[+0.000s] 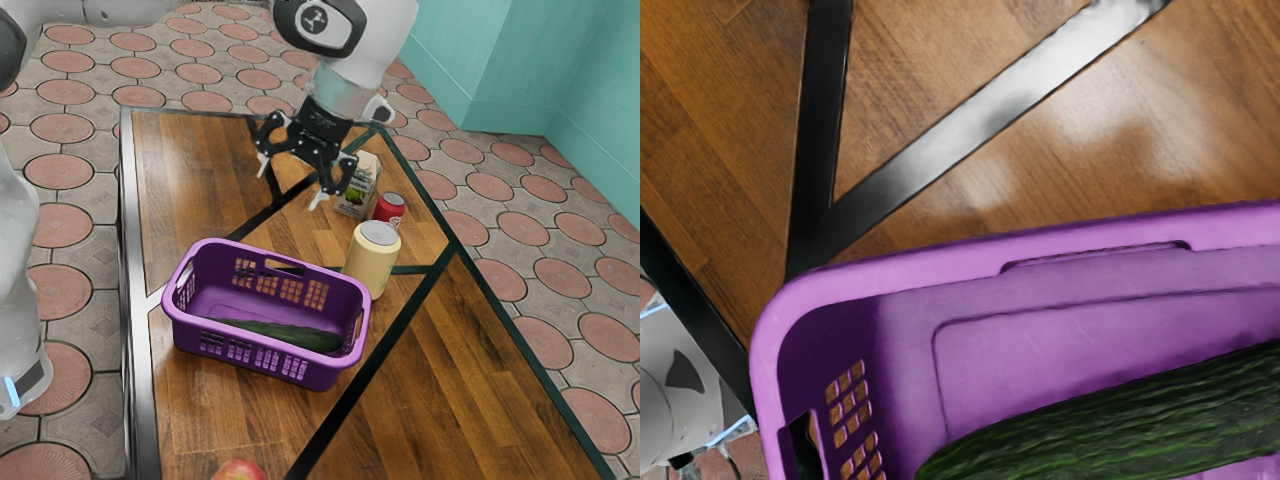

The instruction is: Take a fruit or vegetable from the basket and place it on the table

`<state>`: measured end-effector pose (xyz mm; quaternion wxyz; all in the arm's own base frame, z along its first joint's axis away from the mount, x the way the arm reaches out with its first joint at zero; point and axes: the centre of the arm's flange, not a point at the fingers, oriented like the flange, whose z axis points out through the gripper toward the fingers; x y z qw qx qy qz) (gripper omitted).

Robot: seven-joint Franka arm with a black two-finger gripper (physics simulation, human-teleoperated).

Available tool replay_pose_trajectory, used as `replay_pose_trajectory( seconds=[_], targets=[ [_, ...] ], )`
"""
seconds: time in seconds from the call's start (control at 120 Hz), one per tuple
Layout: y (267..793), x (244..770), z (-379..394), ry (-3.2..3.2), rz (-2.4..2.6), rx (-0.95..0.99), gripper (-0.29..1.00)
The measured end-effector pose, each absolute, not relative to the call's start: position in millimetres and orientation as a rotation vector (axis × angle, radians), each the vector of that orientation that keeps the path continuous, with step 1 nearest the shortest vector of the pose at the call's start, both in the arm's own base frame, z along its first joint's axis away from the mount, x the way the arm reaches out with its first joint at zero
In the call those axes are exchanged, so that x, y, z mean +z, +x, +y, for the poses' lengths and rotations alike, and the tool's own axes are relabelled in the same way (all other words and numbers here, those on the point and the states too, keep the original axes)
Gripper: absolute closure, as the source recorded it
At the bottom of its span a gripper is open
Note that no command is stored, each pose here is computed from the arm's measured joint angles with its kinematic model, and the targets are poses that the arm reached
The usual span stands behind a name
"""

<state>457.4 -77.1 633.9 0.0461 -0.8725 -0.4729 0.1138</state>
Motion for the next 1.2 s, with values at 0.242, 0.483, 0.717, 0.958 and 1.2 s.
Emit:
replay_pose_trajectory(
  seconds=[0.242,0.483,0.717,0.958,1.2],
  targets=[
    [475,649,-104,-2.397,-2.033,0.132,0.0],
    [505,618,-80,-2.352,-2.039,0.126,0.0],
    [483,576,-107,-2.698,-1.535,0.009,0.0],
    [445,527,-129,-2.931,-1.196,-0.1,0.01],
    [433,482,-139,-3.046,-1.027,-0.051,0.02]
  ],
)
